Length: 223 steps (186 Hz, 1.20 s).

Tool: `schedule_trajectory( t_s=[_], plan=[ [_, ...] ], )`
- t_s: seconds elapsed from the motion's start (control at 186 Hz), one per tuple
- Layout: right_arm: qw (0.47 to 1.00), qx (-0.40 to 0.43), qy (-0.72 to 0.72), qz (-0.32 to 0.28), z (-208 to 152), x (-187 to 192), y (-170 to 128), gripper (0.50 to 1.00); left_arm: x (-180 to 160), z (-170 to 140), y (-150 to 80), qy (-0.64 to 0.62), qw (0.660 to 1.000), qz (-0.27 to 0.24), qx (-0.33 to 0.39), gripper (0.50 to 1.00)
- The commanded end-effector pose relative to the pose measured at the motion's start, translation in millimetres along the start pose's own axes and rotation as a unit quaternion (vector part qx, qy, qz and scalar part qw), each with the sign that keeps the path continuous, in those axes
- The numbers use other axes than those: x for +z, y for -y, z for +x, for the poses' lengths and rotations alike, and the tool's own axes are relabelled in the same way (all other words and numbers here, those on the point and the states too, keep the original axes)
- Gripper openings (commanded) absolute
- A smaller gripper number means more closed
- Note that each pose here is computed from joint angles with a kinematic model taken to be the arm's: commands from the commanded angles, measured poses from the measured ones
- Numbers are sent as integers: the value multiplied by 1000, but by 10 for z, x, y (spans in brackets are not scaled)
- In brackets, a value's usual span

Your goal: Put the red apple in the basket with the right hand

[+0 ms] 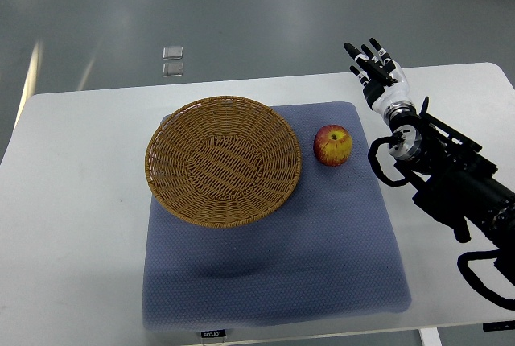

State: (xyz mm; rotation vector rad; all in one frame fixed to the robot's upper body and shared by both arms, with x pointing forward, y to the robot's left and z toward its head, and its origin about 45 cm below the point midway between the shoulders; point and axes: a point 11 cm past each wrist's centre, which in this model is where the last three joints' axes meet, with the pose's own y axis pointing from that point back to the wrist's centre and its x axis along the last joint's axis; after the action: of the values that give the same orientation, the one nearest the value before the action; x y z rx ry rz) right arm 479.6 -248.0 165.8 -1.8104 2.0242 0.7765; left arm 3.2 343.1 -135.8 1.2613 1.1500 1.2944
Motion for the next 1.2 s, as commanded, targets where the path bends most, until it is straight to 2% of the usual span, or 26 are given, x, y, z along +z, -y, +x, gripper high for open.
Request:
schedule_trajectory(
  t_s=[0.0, 0.323, 0.555, 0.733, 0.911, 0.959, 0.964, 0.975, 1.169, 1.196],
  plan=[
    [1000, 2, -2, 0, 30, -4, -5, 919, 1, -11, 0, 0, 1000, 0, -2, 1000],
    [1000, -2, -13, 5, 29, -71, 12, 919, 1, -6, 0, 0, 1000, 0, -1, 1000],
    [999, -7, -32, 18, 108, -272, 23, 919, 1, -6, 0, 0, 1000, 0, -1, 1000],
    [985, -53, -162, 39, 156, -620, 5, 919, 1, -6, 0, 0, 1000, 0, -1, 1000],
    [925, -151, -346, 48, 9, -863, -50, 919, 1, -6, 0, 0, 1000, 0, -1, 1000],
    [925, -151, -347, 48, 9, -863, -50, 919, 1, -6, 0, 0, 1000, 0, -1, 1000],
    [899, -180, -397, 45, -47, -877, -72, 919, 1, -6, 0, 0, 1000, 0, -1, 1000],
    [893, -186, -408, 44, -60, -878, -77, 919, 1, -6, 0, 0, 1000, 0, -1, 1000],
    [798, -276, -535, 34, -339, -984, -152, 919, 1, -6, 0, 0, 1000, 0, -1, 1000],
    [798, -276, -535, 34, -339, -984, -152, 919, 1, -6, 0, 0, 1000, 0, -1, 1000]
  ],
)
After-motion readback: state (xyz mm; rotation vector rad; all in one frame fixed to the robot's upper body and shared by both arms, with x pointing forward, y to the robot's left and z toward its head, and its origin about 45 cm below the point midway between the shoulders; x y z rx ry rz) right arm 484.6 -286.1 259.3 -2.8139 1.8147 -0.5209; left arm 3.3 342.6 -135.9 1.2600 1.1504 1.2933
